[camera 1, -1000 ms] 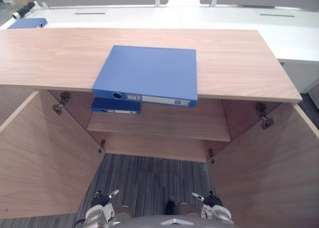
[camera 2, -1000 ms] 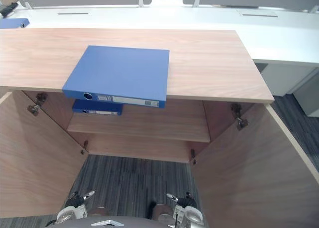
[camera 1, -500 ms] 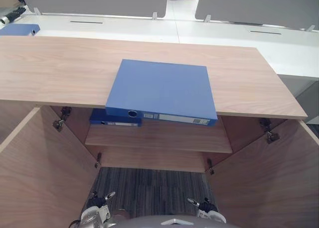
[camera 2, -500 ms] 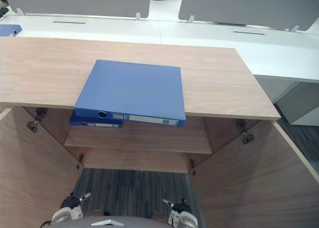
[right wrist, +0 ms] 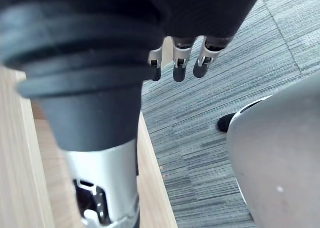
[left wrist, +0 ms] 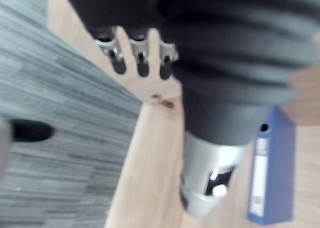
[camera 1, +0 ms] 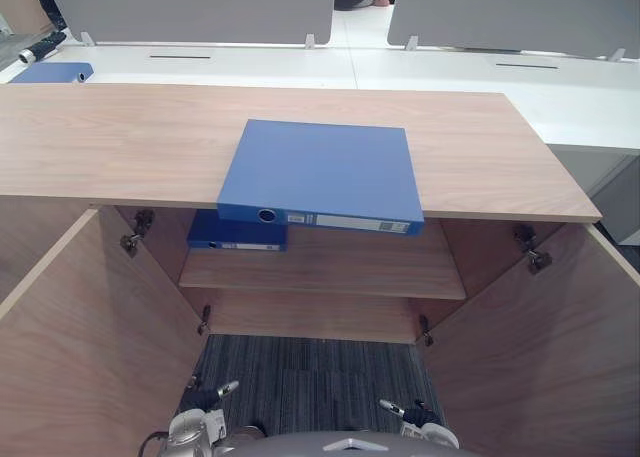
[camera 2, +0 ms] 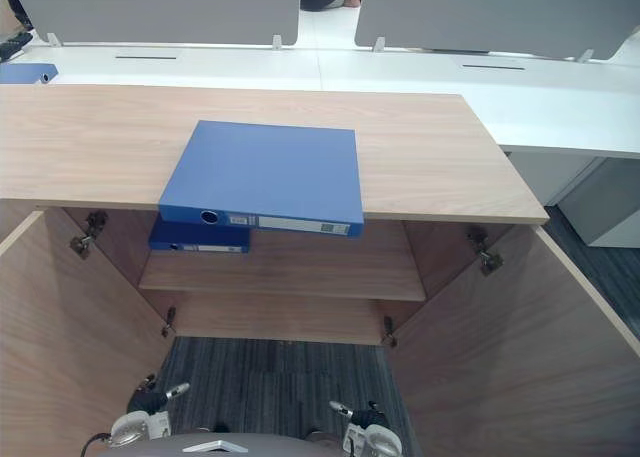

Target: Walk over to the cabinet, pick up the folder, carry it to the office cabinet, place the folder inside the office cabinet, then close the office cabinet door

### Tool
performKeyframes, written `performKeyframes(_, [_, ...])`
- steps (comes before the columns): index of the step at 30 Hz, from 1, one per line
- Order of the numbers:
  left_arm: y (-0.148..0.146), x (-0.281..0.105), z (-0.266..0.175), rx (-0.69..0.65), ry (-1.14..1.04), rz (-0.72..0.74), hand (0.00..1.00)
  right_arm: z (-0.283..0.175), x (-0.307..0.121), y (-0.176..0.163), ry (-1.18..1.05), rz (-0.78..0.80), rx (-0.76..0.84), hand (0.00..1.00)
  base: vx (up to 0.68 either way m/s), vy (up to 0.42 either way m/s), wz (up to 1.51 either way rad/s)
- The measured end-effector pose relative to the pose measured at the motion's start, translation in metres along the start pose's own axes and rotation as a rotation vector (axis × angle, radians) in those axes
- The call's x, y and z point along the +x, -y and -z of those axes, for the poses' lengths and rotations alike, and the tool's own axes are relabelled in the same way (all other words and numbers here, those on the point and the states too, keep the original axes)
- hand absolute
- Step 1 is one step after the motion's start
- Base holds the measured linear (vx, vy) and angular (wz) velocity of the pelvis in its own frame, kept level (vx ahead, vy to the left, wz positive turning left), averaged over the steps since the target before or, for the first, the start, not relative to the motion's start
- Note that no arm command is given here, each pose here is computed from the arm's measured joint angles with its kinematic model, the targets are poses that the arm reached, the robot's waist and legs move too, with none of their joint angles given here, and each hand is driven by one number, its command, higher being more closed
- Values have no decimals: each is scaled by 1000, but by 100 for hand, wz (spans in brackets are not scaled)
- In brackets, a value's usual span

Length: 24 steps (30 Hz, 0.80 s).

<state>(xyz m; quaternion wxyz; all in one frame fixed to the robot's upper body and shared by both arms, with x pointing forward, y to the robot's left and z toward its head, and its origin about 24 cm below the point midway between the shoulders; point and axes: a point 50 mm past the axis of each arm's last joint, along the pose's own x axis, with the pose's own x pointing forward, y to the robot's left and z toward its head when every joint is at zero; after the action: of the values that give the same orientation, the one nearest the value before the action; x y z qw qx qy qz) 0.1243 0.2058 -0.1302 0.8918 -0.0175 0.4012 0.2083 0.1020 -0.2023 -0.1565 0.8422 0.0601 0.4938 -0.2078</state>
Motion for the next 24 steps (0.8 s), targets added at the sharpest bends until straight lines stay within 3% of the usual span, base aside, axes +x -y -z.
performKeyframes(7, [-15, -16, -81, 26, 408, -83, 0, -1, -2, 2, 30, 14, -8, 0, -43, 12, -2])
performKeyframes(16, [-14, -54, -143, 114, 770, -154, 0, -1, -2, 4, 39, 20, -1, 0, 113, 7, 3])
performKeyframes(24, [-5, -94, -185, 273, 1088, -175, 0, -2, -2, 3, 47, 10, -52, 0, -3, -2, 0])
